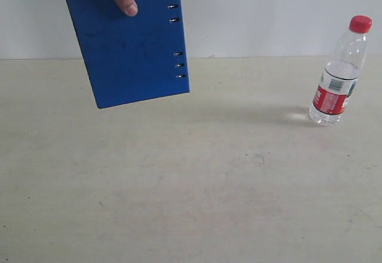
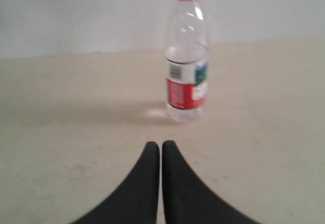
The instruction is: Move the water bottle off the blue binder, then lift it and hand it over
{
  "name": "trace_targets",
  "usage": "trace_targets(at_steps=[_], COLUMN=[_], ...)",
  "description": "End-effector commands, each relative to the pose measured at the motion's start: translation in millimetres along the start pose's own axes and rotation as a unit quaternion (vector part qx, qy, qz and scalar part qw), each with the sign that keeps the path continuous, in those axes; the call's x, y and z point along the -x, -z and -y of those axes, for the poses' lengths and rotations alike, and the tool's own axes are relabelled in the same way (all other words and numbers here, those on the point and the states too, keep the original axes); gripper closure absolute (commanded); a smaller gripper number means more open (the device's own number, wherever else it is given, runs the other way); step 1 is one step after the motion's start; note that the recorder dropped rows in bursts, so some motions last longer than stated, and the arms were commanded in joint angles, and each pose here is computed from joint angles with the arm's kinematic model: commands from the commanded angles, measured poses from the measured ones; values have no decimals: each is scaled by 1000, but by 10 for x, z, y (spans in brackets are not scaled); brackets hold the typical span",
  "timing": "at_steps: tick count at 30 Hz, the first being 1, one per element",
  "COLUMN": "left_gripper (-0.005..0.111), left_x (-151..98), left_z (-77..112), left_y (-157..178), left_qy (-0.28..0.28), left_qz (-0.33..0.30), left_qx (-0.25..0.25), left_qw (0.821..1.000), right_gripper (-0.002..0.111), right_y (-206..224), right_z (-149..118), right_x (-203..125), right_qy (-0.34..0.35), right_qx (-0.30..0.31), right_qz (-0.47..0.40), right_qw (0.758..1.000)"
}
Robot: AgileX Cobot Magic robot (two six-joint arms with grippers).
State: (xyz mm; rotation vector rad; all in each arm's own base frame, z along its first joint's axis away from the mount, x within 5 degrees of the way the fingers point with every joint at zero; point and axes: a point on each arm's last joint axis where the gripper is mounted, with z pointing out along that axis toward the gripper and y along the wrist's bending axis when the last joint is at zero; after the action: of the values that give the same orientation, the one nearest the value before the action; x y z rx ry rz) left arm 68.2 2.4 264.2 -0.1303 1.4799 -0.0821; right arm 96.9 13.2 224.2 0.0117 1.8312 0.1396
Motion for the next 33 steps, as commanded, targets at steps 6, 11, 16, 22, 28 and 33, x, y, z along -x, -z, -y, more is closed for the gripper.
trace_targets(at_steps=[6,11,16,22,28,33], left_gripper=[100,100,100,100,100,100], left_x=[-9,-9,-9,-10,-10,-9], left_z=[20,20,20,15,13,13], left_y=[7,7,7,4,4,7], left_qy=[-4,-4,-4,-4,-4,-4], left_qz=[0,0,0,-1,-1,0], left_qx=[-12,-12,-12,-9,-8,-8], left_qw=[1000,1000,1000,1000,1000,1000], right_gripper=[108,108,108,108,108,108], right_y=[-63,-68,-67,261,795,676], right_z=[244,228,229,429,642,528], right_x=[-25,-28,-28,94,100,75], right_qy=[-58,-165,-165,-241,-294,-304], right_qx=[-158,-149,-149,-178,-286,-207], right_qz=[4,18,18,138,305,287], right_qw=[986,975,975,944,859,885])
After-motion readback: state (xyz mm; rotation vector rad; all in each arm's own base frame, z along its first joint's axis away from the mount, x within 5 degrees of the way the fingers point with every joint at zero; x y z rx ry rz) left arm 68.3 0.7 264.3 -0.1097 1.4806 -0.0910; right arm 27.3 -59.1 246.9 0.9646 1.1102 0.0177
